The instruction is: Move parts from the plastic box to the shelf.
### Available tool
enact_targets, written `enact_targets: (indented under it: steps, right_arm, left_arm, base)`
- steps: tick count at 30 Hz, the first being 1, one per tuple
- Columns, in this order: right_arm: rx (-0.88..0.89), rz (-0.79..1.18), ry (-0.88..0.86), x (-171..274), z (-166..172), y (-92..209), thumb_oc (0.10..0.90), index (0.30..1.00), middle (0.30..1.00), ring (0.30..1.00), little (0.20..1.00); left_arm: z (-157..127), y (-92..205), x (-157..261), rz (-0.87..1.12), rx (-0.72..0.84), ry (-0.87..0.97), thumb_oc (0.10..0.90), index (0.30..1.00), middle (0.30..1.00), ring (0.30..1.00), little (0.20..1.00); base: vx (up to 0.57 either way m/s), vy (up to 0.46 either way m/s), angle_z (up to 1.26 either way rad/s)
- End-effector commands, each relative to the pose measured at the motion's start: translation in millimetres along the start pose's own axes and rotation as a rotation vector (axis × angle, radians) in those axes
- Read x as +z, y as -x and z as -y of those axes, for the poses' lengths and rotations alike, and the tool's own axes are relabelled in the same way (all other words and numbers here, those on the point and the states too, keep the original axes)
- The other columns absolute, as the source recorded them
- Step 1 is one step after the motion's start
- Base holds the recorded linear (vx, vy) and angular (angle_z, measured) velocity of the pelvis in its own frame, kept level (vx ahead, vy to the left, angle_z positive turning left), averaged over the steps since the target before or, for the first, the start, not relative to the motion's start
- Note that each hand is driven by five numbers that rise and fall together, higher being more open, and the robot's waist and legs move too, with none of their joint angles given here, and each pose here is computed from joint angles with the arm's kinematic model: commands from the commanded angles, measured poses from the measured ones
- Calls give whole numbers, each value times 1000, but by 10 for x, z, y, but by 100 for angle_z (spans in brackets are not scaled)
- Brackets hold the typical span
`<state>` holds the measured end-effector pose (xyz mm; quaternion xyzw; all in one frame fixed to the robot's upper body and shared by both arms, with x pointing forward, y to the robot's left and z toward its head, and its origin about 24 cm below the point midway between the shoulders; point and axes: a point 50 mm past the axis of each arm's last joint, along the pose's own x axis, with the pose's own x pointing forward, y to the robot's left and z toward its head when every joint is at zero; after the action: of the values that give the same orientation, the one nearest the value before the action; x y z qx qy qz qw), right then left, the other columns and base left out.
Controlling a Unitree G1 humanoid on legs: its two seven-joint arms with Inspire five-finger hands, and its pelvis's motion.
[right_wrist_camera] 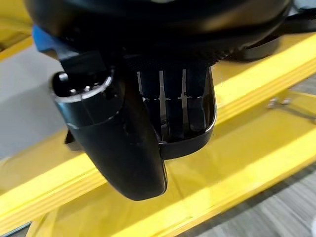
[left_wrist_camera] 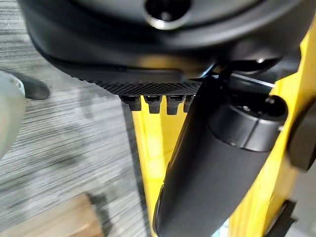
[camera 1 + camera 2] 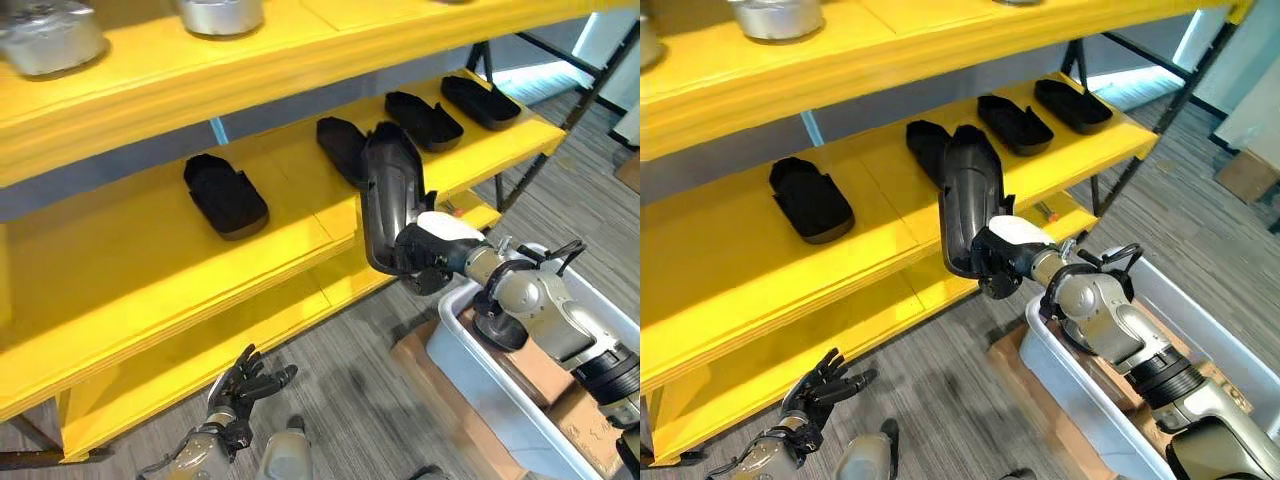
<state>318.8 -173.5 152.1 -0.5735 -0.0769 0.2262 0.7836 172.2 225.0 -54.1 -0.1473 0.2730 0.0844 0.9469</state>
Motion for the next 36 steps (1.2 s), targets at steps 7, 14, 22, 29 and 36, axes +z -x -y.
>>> enact_targets:
  steps: [7,14,22,29,36]
  right_arm:
    - [-299,114,88,208,747,136,400,300,300,300,300]
    - [-294,100,107,161,871,201,400,300,300,300,300]
    - [-279,72,104,98,876,213,400,300,300,300,300]
    - [-254,80,94,104,866,251,400,300,300,300,300]
    - [-263,97,127,161,967,252,400,300,300,300,300]
  left_arm:
    - [140,-35,467,211,-80,-72,900,1000,1000,1000,1000]
    - [237,-51,416,195,-116,-72,900,1000,1000,1000,1000]
    - [259,-17,297,164,-112,-37,900,1000,1000,1000,1000]
    - [247,8,244,144,-108,-37,900,1000,1000,1000,1000]
    - [240,17,219,136,-105,-26,900,1000,1000,1000,1000]
  base:
    - [26,246,82]
    - [14,19,57]
    - [94,-63,15]
    - [83,-87,12]
    - [13,-91,4]
